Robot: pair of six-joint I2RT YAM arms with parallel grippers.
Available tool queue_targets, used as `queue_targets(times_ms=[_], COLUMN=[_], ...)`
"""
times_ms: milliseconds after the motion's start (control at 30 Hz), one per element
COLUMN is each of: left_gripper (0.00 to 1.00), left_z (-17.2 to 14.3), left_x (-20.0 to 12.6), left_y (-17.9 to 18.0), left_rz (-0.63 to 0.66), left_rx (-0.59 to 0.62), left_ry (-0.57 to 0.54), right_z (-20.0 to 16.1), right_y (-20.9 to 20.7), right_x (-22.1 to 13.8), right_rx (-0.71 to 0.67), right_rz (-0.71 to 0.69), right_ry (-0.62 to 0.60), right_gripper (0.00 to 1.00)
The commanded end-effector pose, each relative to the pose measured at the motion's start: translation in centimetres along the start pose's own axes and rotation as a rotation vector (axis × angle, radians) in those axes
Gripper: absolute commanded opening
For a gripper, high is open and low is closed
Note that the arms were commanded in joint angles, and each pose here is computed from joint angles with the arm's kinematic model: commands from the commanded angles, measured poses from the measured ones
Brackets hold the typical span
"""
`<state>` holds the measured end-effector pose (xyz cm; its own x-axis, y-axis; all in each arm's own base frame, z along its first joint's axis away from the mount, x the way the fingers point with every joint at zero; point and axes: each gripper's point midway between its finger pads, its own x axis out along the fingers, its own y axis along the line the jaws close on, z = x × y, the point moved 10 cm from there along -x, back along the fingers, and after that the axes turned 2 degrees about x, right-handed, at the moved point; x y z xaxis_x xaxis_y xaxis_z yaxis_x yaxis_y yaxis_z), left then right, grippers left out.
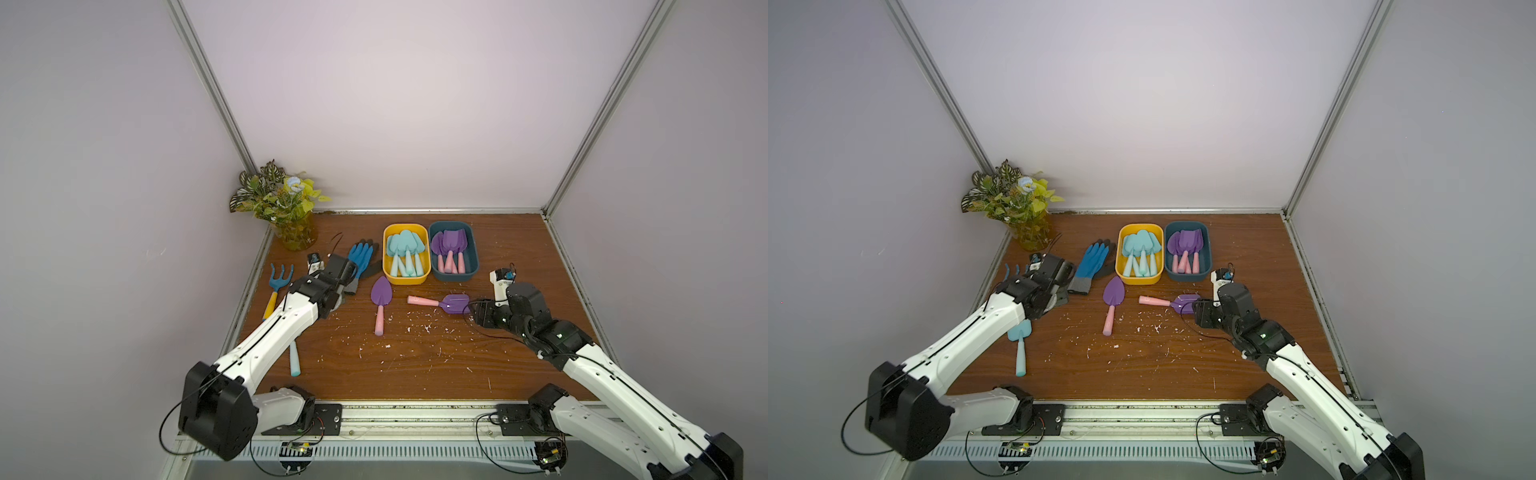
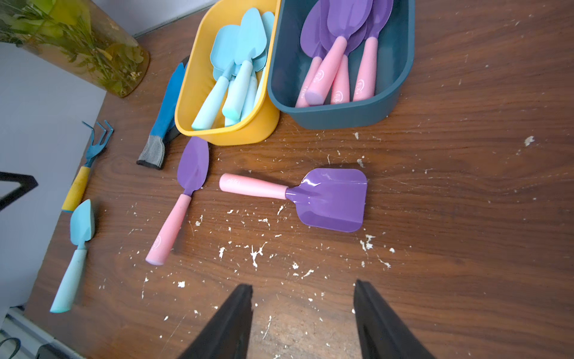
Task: Sort the small shovels by color and place them into the storage box
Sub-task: Place the shovel in the storage box, then pick up the shovel from the center of the board.
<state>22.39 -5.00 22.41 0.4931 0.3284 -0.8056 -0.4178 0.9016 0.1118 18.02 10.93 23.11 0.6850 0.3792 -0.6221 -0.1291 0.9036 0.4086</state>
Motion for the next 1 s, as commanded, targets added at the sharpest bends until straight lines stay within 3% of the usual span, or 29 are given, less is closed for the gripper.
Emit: queue_targets(times_ms=[0,267,633,967], left_gripper=[0.70,0.74,0.77,0.78], left_z=[-2.1,-5.8,-8.7,-8.1], left_x=[0.6,2.0,4.1,6.0], left_y=[2.1,4.4,5.7,7.4], left_rz=[-0.032,0.083,0.231,0.355], left_rx=[-0.054,-0.132,-0.284,-0.390], left_ry=[0.120,0.273,0.358,0.388], right_z=[0.1,-1.4,-2.5,-2.9], right_y=[0.4,0.1,0.1,0.5], right_x=[0.1,1.3,3.2,3.3], right_rx=[0.017,0.035,0.042,0.009], right_rz=[0.073,0.147,0.223,0.224], right_ry=[-0.027,-0.019,0.006,-0.047], right_gripper=[0.59,0.58,0.59,0.60])
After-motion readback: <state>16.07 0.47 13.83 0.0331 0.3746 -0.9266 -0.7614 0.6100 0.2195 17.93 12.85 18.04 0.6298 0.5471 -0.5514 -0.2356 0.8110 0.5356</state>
